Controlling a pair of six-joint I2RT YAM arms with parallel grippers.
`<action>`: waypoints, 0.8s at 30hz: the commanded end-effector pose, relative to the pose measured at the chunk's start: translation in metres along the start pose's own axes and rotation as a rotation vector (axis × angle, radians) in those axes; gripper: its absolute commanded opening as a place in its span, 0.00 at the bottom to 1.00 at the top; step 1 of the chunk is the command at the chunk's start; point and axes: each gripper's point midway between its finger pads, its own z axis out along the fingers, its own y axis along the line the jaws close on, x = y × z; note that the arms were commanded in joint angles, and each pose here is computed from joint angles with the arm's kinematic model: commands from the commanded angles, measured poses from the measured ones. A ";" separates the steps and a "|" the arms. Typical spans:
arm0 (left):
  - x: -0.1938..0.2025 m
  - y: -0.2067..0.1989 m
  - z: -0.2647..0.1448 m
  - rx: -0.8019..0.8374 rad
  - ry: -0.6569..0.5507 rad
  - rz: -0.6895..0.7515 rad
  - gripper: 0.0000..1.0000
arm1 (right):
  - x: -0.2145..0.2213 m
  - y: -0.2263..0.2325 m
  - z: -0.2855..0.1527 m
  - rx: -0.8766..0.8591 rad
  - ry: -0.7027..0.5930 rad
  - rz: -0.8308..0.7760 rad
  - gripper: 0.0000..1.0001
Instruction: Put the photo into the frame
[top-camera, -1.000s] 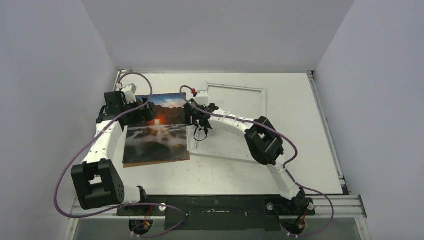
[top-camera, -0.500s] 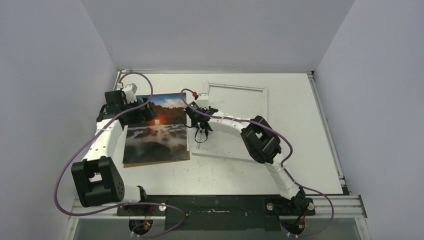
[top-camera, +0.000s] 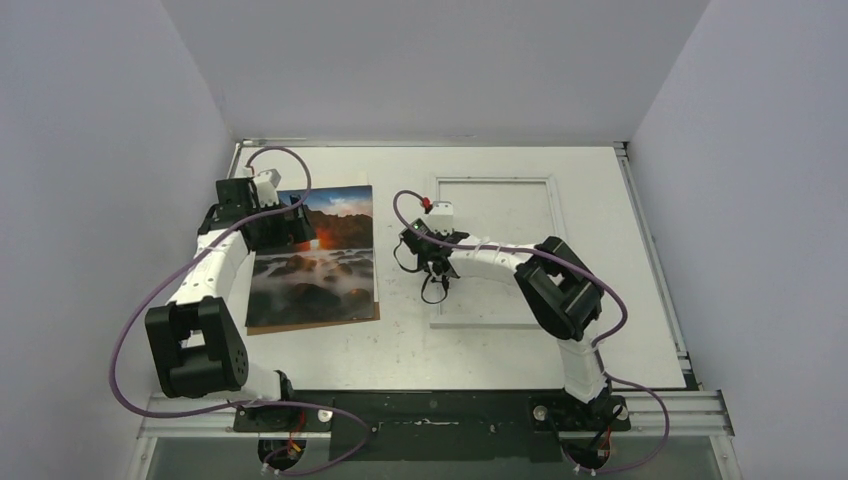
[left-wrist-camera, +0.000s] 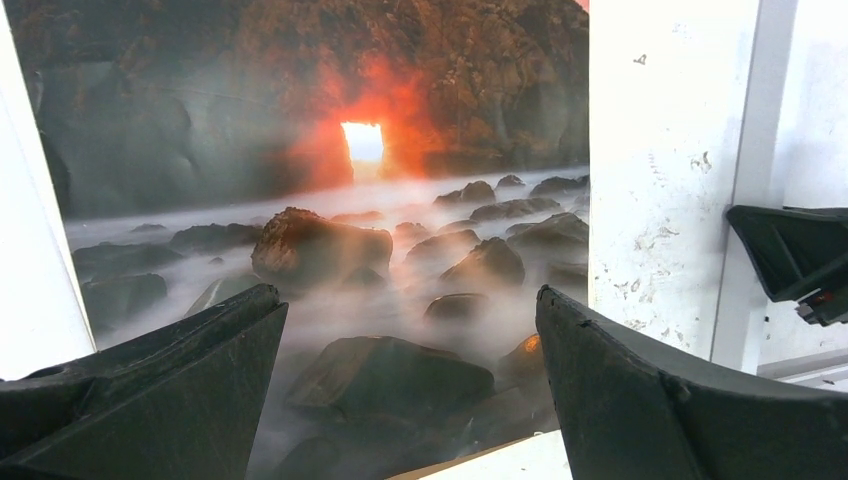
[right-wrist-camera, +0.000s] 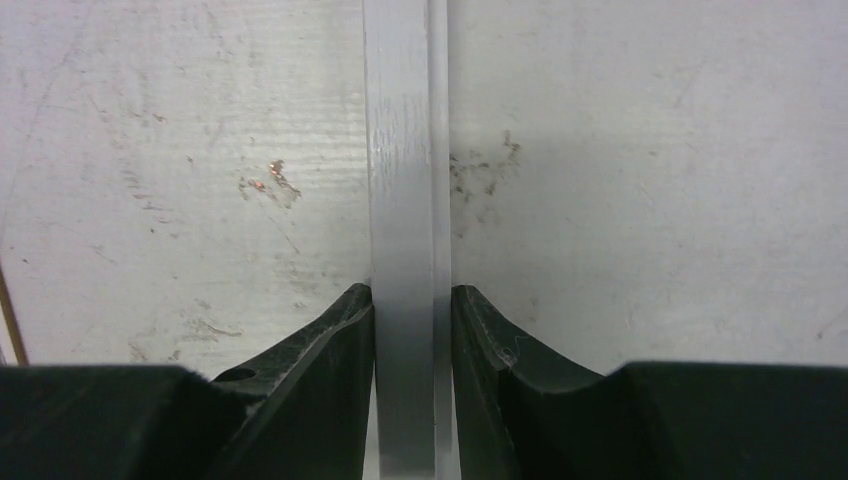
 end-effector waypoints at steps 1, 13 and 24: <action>-0.010 -0.001 -0.002 -0.003 0.008 0.034 0.96 | -0.020 -0.020 -0.021 0.050 -0.081 0.113 0.20; -0.024 0.025 -0.020 -0.072 0.064 0.106 0.96 | -0.074 0.004 -0.050 -0.024 -0.176 0.087 0.66; -0.029 0.140 -0.032 -0.380 0.125 0.116 0.93 | -0.060 0.121 -0.085 -0.450 -0.049 0.028 0.88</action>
